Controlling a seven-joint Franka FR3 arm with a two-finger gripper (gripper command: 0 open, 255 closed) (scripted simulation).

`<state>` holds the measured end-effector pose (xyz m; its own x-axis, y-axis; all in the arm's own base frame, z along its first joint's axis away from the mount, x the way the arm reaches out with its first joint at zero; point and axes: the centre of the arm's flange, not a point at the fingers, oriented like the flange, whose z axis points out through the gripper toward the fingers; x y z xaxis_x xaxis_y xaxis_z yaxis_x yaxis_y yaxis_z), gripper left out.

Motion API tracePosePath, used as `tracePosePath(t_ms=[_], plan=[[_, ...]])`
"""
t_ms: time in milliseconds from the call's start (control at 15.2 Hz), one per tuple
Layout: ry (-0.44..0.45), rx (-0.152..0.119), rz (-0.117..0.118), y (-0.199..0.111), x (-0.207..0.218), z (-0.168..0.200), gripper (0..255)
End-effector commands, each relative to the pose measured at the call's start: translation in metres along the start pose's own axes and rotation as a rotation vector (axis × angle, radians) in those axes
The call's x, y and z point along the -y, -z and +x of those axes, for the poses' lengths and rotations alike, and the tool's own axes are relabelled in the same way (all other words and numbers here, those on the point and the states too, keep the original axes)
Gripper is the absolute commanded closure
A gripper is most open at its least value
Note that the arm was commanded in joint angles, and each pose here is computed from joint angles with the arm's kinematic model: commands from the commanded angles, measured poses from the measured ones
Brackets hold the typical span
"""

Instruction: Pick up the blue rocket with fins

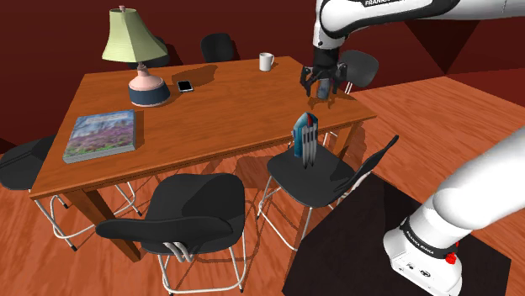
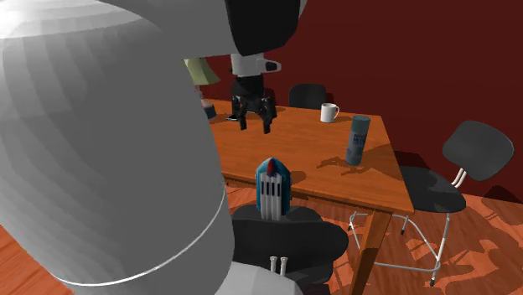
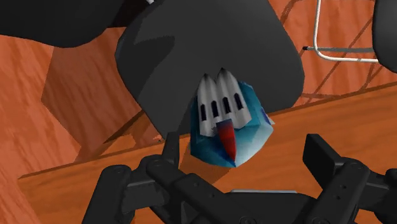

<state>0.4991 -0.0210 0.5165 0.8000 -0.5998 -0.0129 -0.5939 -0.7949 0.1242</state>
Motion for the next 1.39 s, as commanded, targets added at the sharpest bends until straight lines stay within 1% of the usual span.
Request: tracePosePath(t_ms=[0, 396, 858, 924, 1320], plan=[[-0.069, 0.029, -0.032, -0.024, 0.007, 0.022, 0], [-0.268, 0.114, -0.126, -0.085, 0.007, 0.088, 0], [-0.501, 0.214, -0.236, -0.163, -0.017, 0.155, 0], [-0.512, 0.219, -0.242, -0.166, -0.018, 0.158, 0], [-0.512, 0.219, -0.242, -0.198, -0.015, 0.159, 0]])
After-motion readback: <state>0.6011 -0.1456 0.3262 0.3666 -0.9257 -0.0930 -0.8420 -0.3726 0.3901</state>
